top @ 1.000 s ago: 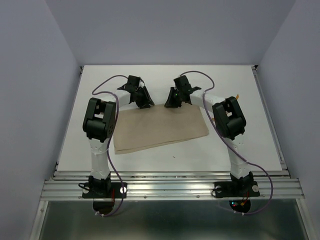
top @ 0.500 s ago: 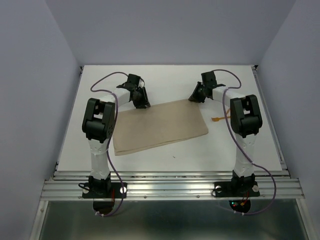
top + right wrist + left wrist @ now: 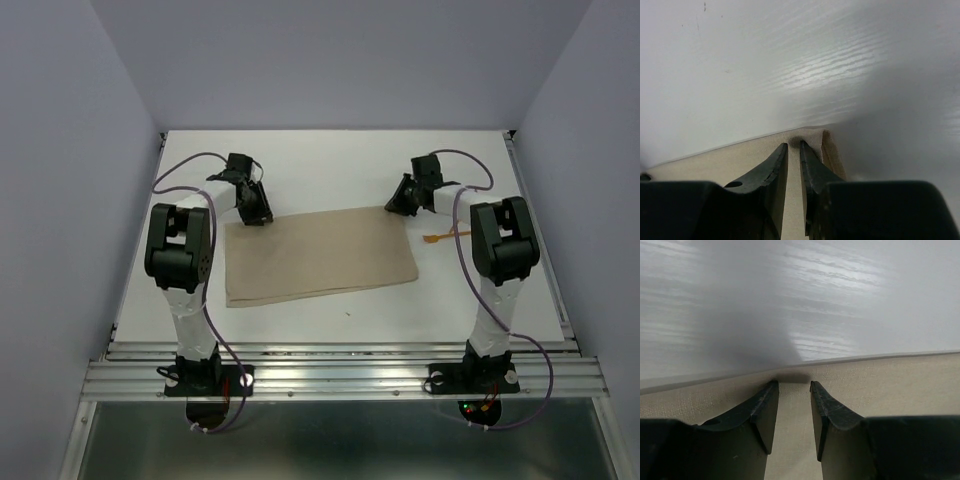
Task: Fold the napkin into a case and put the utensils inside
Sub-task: Smooth out the rectangle-folded napkin at the center of the board.
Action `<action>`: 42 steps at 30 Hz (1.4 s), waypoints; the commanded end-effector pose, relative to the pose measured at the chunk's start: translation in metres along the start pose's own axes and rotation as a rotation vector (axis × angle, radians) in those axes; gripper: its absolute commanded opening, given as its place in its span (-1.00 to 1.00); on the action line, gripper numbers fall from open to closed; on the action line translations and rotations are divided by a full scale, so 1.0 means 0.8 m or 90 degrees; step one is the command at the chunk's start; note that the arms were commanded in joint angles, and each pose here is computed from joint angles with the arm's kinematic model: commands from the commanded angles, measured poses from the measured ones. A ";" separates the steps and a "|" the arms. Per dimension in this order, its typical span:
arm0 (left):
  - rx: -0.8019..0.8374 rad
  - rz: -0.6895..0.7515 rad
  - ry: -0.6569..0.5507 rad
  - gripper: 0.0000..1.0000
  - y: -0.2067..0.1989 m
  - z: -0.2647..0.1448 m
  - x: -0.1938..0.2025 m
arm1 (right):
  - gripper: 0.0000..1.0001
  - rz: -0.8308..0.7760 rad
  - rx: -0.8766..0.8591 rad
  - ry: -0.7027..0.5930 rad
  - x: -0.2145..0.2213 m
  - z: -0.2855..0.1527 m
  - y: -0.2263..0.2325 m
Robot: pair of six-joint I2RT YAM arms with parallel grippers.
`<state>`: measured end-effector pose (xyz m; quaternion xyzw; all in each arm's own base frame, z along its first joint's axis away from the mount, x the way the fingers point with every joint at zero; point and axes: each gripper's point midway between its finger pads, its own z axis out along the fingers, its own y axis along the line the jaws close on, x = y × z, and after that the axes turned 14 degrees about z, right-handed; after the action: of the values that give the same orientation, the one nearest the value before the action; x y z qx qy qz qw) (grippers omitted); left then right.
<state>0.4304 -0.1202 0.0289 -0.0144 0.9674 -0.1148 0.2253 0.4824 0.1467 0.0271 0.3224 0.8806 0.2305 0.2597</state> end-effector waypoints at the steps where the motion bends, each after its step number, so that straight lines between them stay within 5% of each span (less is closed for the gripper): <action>1: -0.037 -0.027 -0.007 -0.12 0.039 -0.018 0.005 | -0.56 -0.004 0.093 0.011 0.016 -0.002 -0.064; 20: -0.166 -0.168 -0.028 -0.12 0.150 -0.058 0.012 | -0.56 0.019 0.121 0.004 0.017 -0.018 -0.109; 33: -0.112 -0.104 -0.129 -0.11 0.096 -0.138 -0.028 | -0.43 -0.028 -0.001 -0.032 -0.020 -0.092 -0.022; 42: -0.048 -0.117 -0.040 -0.11 0.035 -0.146 0.099 | -0.42 -0.091 -0.025 -0.008 0.049 -0.149 -0.003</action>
<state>0.3570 -0.0624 0.1171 -0.1014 0.9424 -0.0828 0.3078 0.4165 0.1252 0.1096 0.2851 0.8753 0.2406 0.3077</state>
